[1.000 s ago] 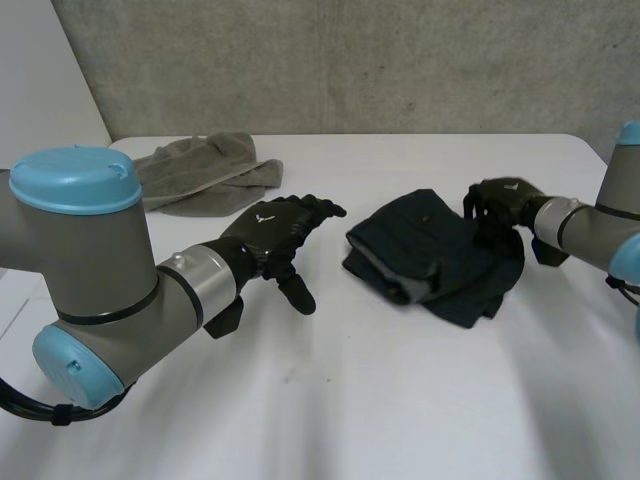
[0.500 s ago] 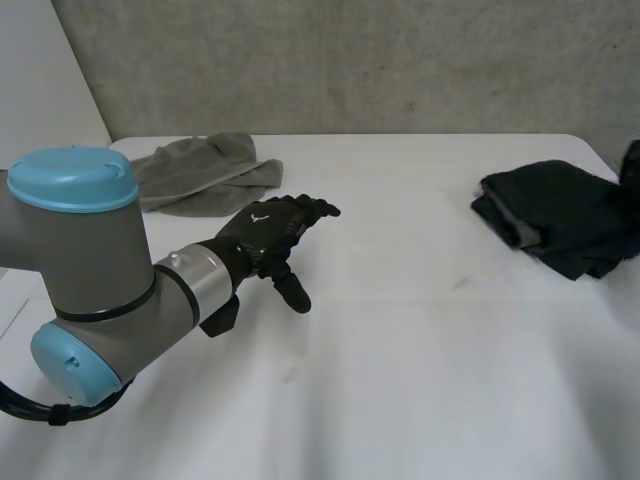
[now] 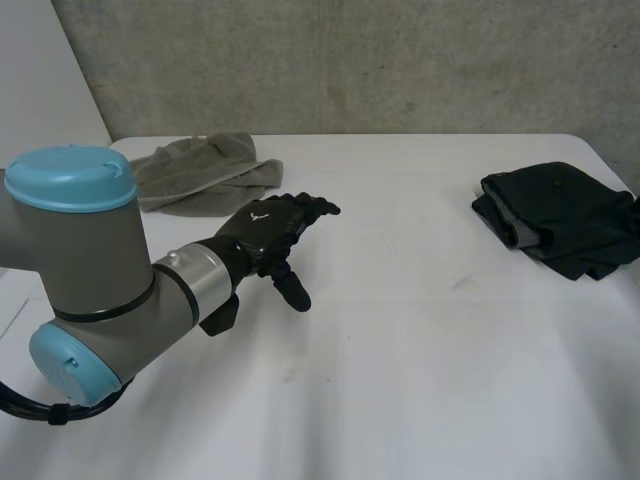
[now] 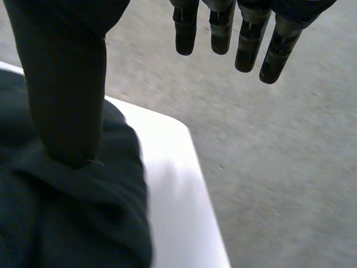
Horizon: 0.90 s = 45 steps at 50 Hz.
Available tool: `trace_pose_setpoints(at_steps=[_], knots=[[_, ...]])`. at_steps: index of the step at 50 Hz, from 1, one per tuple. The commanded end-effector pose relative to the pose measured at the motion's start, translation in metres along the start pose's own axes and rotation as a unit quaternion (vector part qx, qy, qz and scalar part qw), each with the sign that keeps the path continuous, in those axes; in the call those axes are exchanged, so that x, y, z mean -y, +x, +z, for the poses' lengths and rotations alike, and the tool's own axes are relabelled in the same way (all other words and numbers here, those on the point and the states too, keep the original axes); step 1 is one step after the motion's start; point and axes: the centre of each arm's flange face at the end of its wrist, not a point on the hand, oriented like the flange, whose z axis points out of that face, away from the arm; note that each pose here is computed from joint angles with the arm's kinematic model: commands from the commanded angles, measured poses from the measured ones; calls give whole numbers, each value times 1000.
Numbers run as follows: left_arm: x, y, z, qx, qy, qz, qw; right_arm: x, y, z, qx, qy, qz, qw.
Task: Fold the laundry.
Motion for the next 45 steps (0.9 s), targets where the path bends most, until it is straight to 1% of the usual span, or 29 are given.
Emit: trace_pose_setpoints(at_steps=[1,5,12,20,24,25,30,35,39,43,45], knots=[[-1,0,-2,0,-2,0,1000,-1,-23,-17,109,-42,12,993],[-2,0,-1,0,-3,-1,1000,-15,-29,-23,128,-79,14,989],[-2,1,-2,-1,-3,0,1000,-28,-33,-17,127,-82,12,988],[-3,0,-1,0,-3,0,1000,-44,-26,-5,90,-73,3,993],[-3,0,-1,0,-2,0,1000,-44,-19,-2,56,-67,-2,996],[-3,0,-1,0,-2,0,1000,-43,-12,-1,32,-67,-4,997],[-3,0,-1,0,-1,0,1000,-37,2,-2,-12,-68,-8,998],[-3,0,-1,0,-1,0,1000,-33,1,-7,-13,-82,-7,996],[-1,0,-2,0,1,1,1000,-22,-3,-16,-5,-95,-6,995],[2,0,-2,1,7,2,1000,5,-3,-27,-4,-83,-7,997],[5,1,-3,1,11,4,1000,27,-6,-35,2,-67,-11,998]])
